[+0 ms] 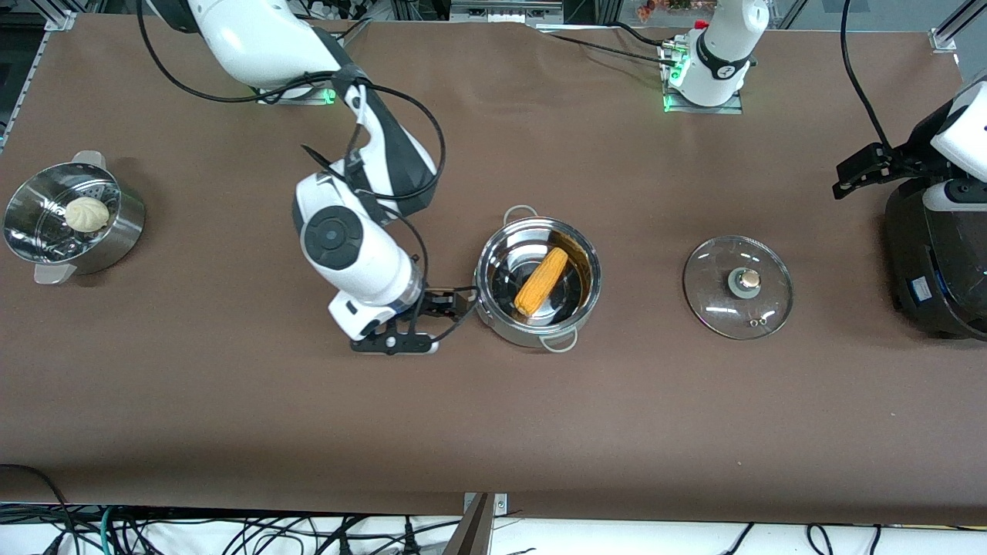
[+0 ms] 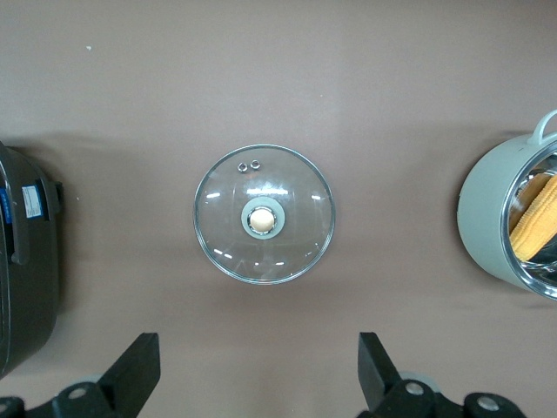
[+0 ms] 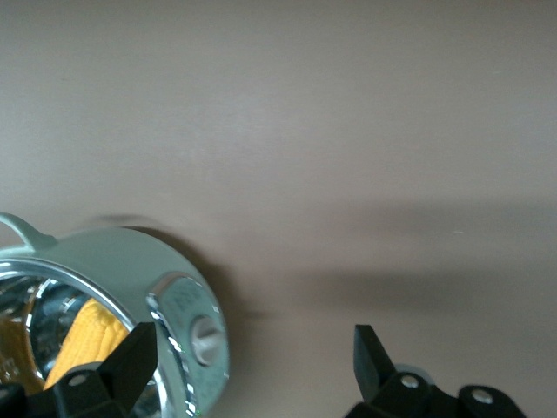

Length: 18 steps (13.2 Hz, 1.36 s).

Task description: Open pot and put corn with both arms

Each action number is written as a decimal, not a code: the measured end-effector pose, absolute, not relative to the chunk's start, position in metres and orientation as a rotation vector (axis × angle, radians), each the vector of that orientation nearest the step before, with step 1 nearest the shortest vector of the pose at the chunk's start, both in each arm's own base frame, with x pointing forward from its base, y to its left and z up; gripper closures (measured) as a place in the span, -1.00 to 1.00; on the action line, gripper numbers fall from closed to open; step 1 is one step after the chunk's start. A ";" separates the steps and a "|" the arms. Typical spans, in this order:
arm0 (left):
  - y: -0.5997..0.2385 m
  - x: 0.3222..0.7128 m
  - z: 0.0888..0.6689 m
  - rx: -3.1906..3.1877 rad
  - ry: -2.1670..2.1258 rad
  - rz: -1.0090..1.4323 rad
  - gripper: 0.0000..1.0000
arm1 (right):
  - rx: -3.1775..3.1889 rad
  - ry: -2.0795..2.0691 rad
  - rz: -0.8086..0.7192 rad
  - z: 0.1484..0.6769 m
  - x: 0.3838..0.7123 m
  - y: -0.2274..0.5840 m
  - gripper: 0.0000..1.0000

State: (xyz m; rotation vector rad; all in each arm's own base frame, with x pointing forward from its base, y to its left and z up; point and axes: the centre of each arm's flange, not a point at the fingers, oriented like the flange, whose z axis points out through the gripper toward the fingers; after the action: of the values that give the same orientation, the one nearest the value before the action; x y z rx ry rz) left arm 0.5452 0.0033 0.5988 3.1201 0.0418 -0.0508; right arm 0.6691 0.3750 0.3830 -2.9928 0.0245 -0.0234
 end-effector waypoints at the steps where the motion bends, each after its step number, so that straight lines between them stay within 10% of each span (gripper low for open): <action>1: 0.003 0.545 0.599 3.120 0.041 -0.050 -1.00 | -3.012 0.001 -0.014 0.394 0.670 0.360 -1.00; 18: -0.007 0.542 0.601 3.133 -0.113 -0.075 -1.00 | -3.106 -0.210 0.119 0.590 0.564 0.074 -1.00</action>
State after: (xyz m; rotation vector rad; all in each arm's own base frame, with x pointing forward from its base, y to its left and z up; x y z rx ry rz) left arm 0.5420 -0.0071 0.6012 3.1331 -0.1130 -0.0754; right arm 0.5642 0.0737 0.5902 -3.1057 -0.2097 0.1192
